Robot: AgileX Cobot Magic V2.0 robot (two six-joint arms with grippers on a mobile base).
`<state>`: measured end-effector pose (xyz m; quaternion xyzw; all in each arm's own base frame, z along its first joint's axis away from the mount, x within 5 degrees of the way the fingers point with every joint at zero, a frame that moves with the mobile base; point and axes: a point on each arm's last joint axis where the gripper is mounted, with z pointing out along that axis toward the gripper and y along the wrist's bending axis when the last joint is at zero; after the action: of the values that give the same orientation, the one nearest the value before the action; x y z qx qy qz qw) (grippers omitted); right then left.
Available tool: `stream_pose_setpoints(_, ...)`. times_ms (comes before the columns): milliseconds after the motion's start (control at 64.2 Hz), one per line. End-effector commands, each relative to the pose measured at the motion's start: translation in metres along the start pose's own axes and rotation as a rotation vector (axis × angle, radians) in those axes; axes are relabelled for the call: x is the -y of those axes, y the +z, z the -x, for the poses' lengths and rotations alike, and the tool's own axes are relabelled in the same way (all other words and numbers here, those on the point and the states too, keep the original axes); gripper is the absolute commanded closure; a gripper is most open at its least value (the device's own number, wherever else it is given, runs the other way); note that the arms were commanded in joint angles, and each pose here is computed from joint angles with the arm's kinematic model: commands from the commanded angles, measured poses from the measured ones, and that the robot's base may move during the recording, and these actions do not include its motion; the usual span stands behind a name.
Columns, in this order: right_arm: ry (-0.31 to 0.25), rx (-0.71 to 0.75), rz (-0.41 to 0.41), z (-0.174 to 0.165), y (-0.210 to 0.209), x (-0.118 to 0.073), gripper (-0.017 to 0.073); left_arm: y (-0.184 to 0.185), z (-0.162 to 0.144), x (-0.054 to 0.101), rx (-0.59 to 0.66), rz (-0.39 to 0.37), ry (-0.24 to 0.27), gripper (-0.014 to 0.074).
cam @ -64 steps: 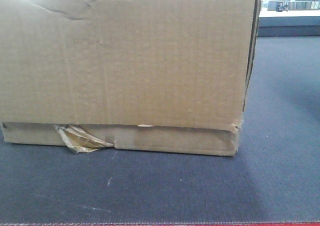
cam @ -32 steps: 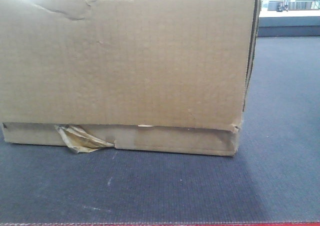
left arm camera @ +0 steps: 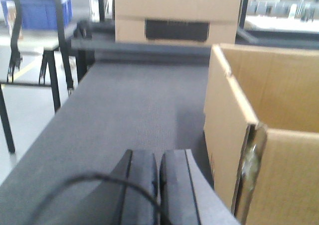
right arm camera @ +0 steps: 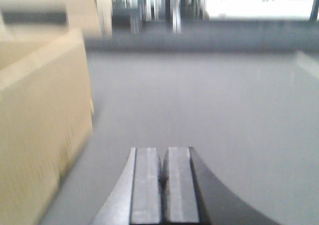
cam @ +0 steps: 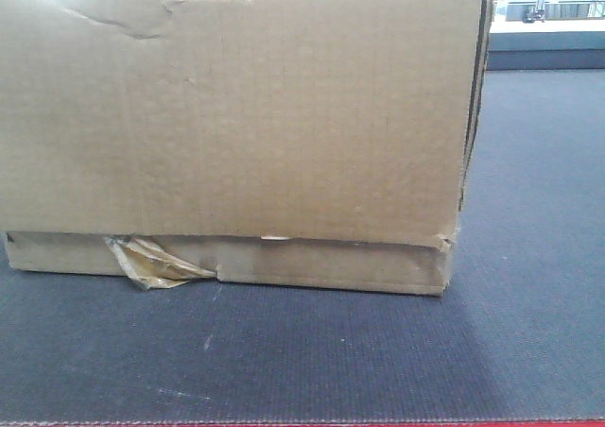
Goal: Grab carton from right shelf to conveyor
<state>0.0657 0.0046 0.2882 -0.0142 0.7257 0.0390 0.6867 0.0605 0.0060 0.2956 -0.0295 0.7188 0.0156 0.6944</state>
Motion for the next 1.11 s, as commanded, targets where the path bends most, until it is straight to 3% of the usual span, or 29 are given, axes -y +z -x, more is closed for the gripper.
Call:
stream_pose_setpoints(0,-0.013,0.127,0.001,0.0077,-0.0146,0.0001,0.0632,-0.0062,0.0037,0.0001,0.059,-0.004,-0.002,0.0579)
stream_pose_setpoints(981,-0.012,0.175,0.003,0.0097,-0.0227,0.0001,0.0632,-0.0092,0.0020,-0.0007,0.053,0.001,-0.002,0.0579)
stream_pose_setpoints(1090,-0.012,0.175,0.003,0.0097,-0.0227,0.0001,0.0632,-0.0102,-0.0026,-0.0002,0.020,-0.001,-0.055,0.0579)
